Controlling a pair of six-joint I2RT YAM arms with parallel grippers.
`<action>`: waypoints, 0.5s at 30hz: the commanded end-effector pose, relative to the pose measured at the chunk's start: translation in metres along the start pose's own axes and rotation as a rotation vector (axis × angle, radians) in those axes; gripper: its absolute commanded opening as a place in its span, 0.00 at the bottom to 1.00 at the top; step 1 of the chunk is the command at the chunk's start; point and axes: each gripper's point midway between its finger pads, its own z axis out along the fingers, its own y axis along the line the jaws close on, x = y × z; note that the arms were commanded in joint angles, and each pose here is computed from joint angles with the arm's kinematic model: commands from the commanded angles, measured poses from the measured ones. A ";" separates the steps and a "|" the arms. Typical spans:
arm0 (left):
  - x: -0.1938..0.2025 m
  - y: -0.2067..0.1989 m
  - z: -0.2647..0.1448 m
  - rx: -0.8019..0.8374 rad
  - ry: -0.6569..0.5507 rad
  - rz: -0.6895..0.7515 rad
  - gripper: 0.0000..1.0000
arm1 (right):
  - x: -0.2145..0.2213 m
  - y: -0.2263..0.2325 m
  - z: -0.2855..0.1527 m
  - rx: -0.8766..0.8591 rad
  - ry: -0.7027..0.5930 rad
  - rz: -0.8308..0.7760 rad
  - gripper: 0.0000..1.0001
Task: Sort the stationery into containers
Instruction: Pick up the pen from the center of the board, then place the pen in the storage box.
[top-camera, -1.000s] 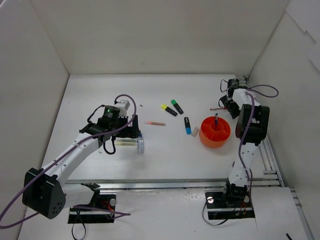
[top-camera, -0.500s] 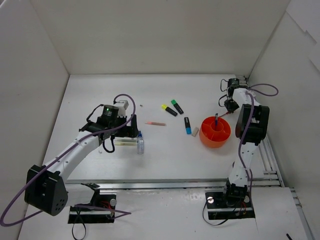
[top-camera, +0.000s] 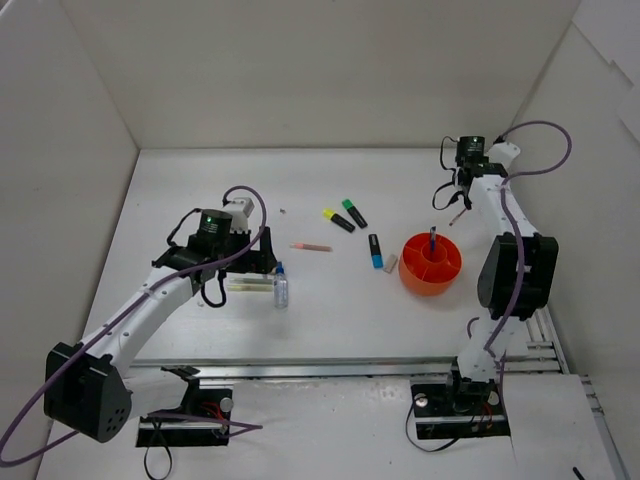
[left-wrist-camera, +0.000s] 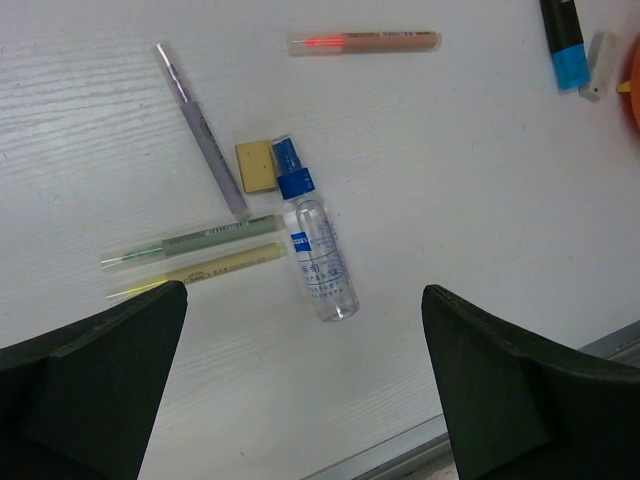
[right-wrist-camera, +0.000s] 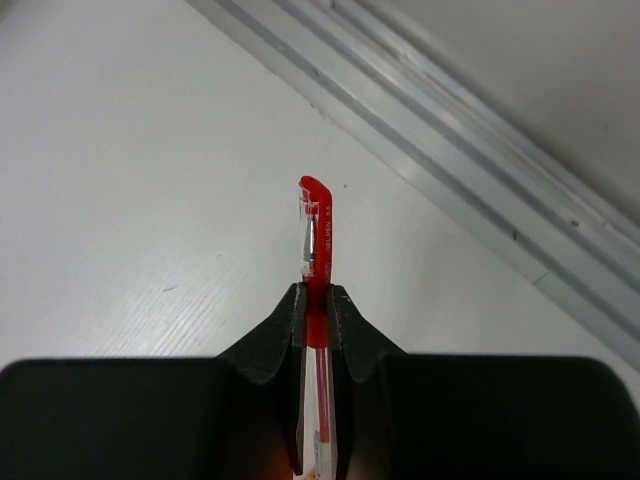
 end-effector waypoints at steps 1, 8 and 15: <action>-0.026 -0.014 -0.015 0.059 -0.104 0.009 1.00 | -0.054 -0.014 -0.051 -0.065 -0.216 -0.037 0.00; -0.021 -0.015 -0.022 0.073 -0.124 -0.003 1.00 | -0.045 0.019 -0.137 -0.436 -0.552 -0.176 0.00; -0.012 -0.020 -0.024 0.091 -0.125 -0.011 1.00 | -0.006 0.028 -0.174 -0.571 -0.710 -0.293 0.00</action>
